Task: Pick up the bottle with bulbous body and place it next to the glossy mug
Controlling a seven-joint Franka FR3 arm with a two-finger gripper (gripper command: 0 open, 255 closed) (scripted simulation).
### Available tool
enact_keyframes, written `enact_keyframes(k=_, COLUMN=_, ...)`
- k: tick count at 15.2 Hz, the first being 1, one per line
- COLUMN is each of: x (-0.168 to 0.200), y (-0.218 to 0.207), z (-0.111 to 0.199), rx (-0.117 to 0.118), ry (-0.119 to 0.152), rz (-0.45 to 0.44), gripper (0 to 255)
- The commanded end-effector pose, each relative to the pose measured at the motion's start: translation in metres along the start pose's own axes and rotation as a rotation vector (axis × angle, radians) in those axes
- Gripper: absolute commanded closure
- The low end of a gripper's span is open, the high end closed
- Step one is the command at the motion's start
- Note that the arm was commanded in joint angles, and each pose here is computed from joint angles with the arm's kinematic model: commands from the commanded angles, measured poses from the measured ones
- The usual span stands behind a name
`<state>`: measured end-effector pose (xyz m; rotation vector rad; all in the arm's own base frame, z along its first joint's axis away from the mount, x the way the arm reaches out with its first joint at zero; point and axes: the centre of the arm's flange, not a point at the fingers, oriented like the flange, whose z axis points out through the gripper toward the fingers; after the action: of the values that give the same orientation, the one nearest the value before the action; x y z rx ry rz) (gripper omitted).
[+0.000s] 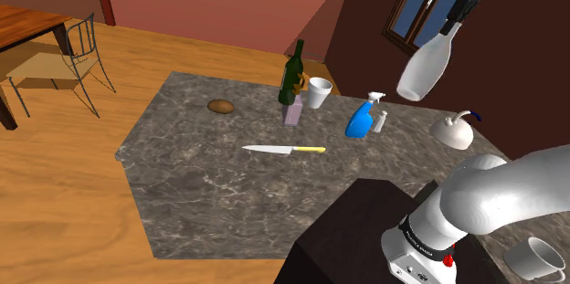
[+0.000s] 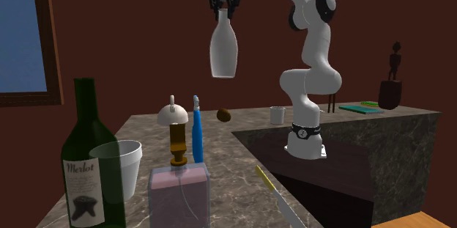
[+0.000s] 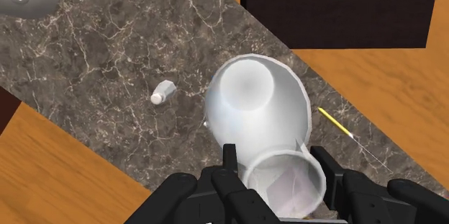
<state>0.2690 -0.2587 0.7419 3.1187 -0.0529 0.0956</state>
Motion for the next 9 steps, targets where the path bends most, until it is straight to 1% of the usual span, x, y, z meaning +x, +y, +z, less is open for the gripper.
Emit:
enact_keyframes(k=1, x=-0.024, y=0.007, z=0.001, rx=0.000, ry=0.000, rz=0.000, gripper=255)
enact_keyframes(k=9, x=-0.126, y=0.029, z=0.016, rx=0.000, ry=0.000, rz=0.000, gripper=255)
